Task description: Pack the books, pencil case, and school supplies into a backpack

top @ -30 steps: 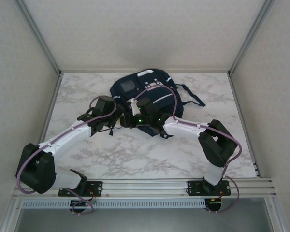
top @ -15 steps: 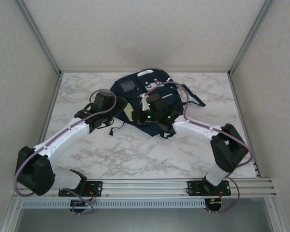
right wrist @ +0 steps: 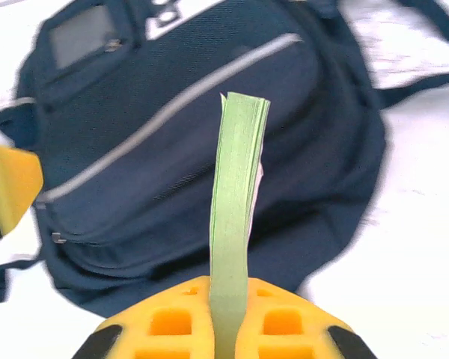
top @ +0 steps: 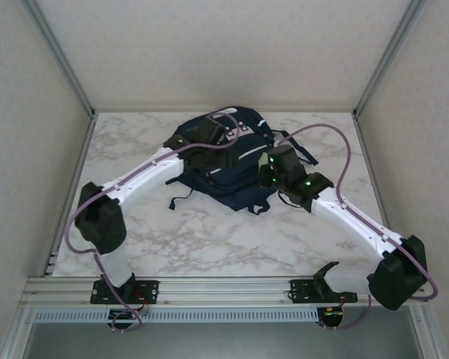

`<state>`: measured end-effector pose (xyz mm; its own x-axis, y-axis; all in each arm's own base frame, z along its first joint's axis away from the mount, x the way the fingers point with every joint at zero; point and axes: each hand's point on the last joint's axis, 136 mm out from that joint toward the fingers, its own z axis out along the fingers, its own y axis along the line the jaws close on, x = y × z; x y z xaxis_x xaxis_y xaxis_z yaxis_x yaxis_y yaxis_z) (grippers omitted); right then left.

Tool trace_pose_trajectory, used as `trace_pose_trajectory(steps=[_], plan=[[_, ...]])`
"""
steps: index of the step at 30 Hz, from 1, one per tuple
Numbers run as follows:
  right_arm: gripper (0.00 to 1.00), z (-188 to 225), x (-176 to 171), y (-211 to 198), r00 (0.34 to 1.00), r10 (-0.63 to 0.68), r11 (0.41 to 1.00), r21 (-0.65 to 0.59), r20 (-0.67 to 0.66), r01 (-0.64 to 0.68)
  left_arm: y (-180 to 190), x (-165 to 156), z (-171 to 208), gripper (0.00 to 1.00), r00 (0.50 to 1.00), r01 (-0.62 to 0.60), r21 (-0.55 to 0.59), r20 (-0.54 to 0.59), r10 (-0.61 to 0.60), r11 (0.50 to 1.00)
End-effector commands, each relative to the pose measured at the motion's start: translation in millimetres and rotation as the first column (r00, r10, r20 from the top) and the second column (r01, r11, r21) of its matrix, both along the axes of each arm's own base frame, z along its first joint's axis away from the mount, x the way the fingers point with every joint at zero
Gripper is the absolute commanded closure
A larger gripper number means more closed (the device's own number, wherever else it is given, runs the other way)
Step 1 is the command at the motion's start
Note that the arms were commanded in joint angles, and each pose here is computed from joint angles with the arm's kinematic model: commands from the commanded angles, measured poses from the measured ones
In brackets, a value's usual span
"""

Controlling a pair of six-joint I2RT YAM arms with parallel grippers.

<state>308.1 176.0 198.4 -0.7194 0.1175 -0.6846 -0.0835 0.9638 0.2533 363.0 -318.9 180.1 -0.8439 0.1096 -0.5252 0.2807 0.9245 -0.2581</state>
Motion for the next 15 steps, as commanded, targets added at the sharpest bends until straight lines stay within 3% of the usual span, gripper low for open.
trace_pose_trajectory(steps=[1,6,15], plan=[[1.0,5,-8,-45,0.99,-0.134,0.986,-0.095,0.047,0.137,-4,-4,-8,0.12,0.992,0.126,0.111,-0.018,-0.125,0.986],[1.0,9,-14,-59,0.986,-0.152,0.982,-0.104,0.074,0.159,-22,-3,-24,0.13,0.978,0.21,0.173,-0.041,-0.206,0.962],[1.0,3,-17,-60,0.985,-0.158,0.982,-0.09,0.065,0.163,-21,11,-62,0.15,0.97,0.242,0.299,-0.086,-0.227,0.923]])
